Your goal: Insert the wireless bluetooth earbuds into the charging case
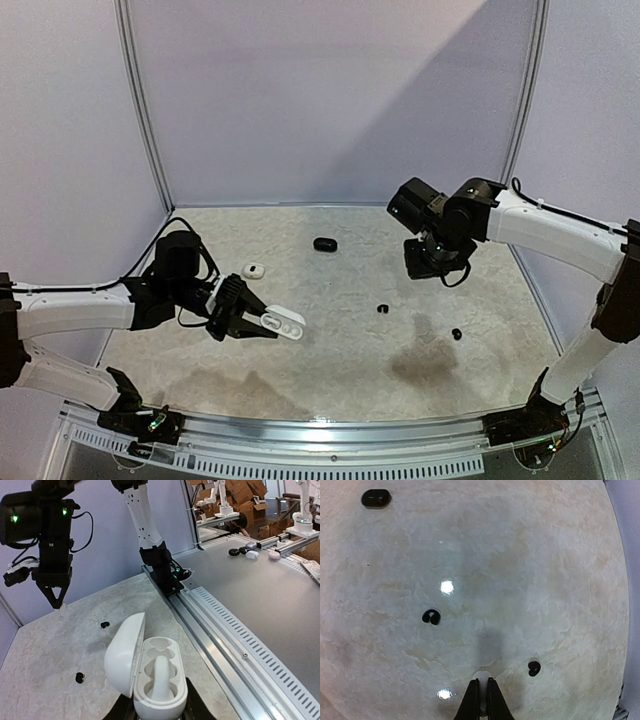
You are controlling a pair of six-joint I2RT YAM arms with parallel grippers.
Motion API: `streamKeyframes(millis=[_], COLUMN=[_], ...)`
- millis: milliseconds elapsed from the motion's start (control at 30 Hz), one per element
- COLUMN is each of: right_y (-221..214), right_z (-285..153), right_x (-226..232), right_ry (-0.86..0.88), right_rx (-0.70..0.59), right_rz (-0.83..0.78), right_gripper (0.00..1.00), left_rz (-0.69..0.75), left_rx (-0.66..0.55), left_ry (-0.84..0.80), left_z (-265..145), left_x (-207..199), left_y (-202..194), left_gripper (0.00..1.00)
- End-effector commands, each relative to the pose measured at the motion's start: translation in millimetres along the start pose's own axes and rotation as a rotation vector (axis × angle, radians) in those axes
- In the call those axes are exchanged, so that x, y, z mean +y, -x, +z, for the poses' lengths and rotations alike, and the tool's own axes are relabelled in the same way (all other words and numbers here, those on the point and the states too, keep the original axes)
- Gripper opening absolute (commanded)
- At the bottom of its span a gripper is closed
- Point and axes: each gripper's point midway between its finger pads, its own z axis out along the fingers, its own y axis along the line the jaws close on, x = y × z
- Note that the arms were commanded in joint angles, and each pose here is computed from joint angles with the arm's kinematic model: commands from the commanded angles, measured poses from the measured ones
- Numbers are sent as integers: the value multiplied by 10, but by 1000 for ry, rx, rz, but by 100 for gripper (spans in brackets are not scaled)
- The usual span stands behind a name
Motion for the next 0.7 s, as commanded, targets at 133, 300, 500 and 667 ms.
streamKeyframes(millis=[133, 300, 500, 667], right_y=[-1093, -1460, -1725, -1903], right_z=[266, 401, 629, 843], right_x=[-439, -420, -245, -84], right_ry=[-234, -357, -424, -415], right_rx=[355, 500, 604, 639], right_rz=[208, 142, 63, 63], right_gripper=[0, 0, 0, 0], left_rz=[0, 66, 69, 71], left_rx=[20, 8, -11, -13], left_ry=[-25, -9, -31, -26], left_z=[15, 55, 66, 50], left_x=[-146, -221, -404, -458], left_y=[45, 48, 81, 100], left_gripper=[0, 0, 0, 0])
